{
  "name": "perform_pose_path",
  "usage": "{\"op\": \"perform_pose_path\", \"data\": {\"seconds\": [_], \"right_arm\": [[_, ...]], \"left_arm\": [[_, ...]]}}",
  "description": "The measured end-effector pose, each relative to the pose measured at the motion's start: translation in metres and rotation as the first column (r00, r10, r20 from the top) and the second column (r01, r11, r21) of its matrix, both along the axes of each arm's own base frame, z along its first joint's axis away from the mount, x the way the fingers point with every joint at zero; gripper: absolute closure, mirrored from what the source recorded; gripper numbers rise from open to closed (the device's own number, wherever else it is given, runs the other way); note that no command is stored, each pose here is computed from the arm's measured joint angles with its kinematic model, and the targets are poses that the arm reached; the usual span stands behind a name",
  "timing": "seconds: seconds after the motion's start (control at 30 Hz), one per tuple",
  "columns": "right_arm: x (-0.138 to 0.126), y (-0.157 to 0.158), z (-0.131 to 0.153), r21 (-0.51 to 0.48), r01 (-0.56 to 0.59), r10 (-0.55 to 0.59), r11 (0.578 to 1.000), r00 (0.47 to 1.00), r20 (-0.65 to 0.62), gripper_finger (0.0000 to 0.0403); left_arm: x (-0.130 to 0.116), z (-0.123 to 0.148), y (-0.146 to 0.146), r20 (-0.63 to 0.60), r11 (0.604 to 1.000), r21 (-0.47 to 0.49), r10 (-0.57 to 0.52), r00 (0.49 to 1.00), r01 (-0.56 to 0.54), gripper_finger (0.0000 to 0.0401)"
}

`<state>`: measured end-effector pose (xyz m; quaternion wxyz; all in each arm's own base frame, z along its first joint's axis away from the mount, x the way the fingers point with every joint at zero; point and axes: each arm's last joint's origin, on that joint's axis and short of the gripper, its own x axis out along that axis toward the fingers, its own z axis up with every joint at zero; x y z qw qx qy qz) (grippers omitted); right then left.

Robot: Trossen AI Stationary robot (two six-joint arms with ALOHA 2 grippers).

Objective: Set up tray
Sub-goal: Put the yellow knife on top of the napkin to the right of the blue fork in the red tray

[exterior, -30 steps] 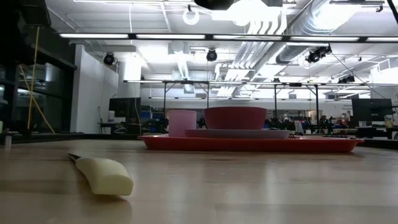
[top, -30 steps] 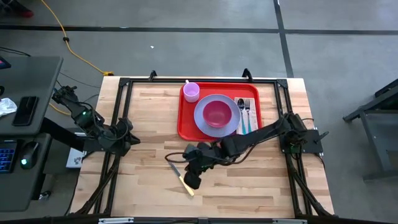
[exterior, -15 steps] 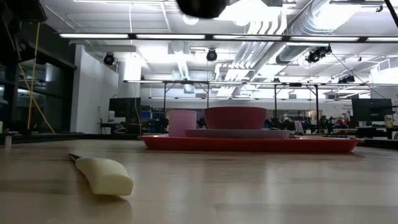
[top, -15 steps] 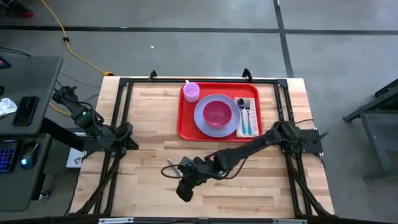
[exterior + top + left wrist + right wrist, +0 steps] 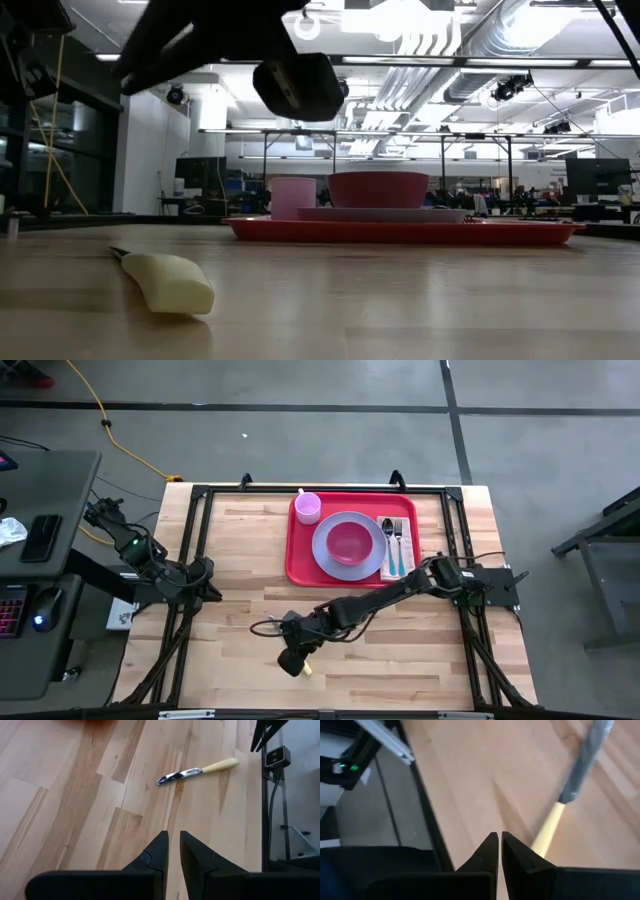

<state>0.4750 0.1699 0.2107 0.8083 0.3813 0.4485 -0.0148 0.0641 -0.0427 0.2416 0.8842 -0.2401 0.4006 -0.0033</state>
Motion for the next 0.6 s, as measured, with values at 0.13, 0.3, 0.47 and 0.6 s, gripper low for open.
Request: {"op": "perform_pose_path", "data": {"seconds": [0.13, 0.3, 0.47, 0.6], "right_arm": [[0.001, -0.006, -0.004, -0.032, 0.035, -0.036, 0.999, 0.999, -0.016, 0.0403], [0.002, -0.009, -0.013, -0.085, 0.091, -0.089, 0.992, 0.996, 0.024, 0.0403], [0.001, -0.009, -0.025, -0.070, 0.087, -0.084, 0.994, 0.996, 0.040, 0.0402], [-0.002, -0.010, -0.033, -0.075, 0.057, -0.055, 0.996, 0.998, 0.020, 0.0402]], "left_arm": [[0.000, 0.000, 0.000, -0.001, 1.000, 0.001, 0.000, 1.000, 0.000, 0.0323], [0.000, 0.000, 0.000, -0.007, 1.000, -0.002, -0.006, 1.000, 0.006, 0.0323], [-0.001, -0.001, 0.000, -0.010, 1.000, 0.000, -0.008, 1.000, 0.008, 0.0323], [-0.001, -0.001, 0.000, -0.008, 1.000, 0.004, -0.013, 1.000, 0.013, 0.0323]]}}
